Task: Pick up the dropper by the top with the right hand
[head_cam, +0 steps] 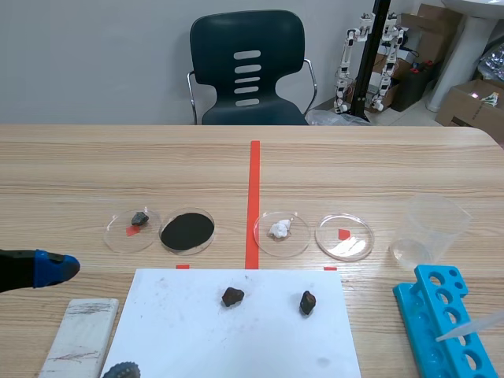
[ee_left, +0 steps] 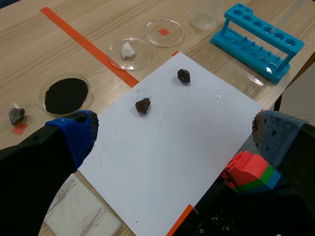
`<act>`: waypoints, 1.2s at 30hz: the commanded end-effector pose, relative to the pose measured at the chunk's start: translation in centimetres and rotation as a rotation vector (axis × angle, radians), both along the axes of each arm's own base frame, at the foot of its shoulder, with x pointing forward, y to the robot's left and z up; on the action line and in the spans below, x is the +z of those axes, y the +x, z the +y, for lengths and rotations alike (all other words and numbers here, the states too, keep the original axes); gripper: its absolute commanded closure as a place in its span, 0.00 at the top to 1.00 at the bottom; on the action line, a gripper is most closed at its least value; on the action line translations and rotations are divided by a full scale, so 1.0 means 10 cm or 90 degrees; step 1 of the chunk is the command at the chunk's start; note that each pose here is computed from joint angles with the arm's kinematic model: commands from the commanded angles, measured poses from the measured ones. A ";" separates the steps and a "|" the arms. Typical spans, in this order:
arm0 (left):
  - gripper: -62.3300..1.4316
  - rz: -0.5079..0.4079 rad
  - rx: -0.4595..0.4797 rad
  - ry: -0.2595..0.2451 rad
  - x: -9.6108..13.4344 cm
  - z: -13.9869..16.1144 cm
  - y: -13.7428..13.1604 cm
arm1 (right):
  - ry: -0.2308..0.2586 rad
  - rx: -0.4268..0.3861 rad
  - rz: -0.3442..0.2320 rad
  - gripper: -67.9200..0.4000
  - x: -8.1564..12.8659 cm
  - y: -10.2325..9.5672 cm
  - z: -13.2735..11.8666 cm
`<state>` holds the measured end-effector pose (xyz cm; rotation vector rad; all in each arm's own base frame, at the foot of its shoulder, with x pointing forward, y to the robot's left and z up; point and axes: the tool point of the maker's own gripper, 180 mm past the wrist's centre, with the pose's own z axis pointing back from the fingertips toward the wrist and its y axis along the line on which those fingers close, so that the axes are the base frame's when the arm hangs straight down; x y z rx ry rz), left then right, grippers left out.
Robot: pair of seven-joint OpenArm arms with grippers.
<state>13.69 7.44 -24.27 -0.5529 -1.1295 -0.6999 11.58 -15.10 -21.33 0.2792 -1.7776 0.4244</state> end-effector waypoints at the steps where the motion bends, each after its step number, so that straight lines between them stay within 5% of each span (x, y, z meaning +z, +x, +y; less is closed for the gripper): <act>1: 1.00 -0.009 0.004 -0.013 0.06 -0.01 0.02 | 0.000 0.010 -0.013 0.02 0.08 0.03 0.04; 16: 1.00 -0.009 0.004 -0.013 0.05 -0.01 0.02 | 0.016 0.126 0.035 0.02 -0.02 -0.05 0.69; 36: 1.00 -0.009 0.004 -0.013 0.06 -0.01 0.02 | 0.007 0.141 0.056 0.02 -0.10 -0.06 0.79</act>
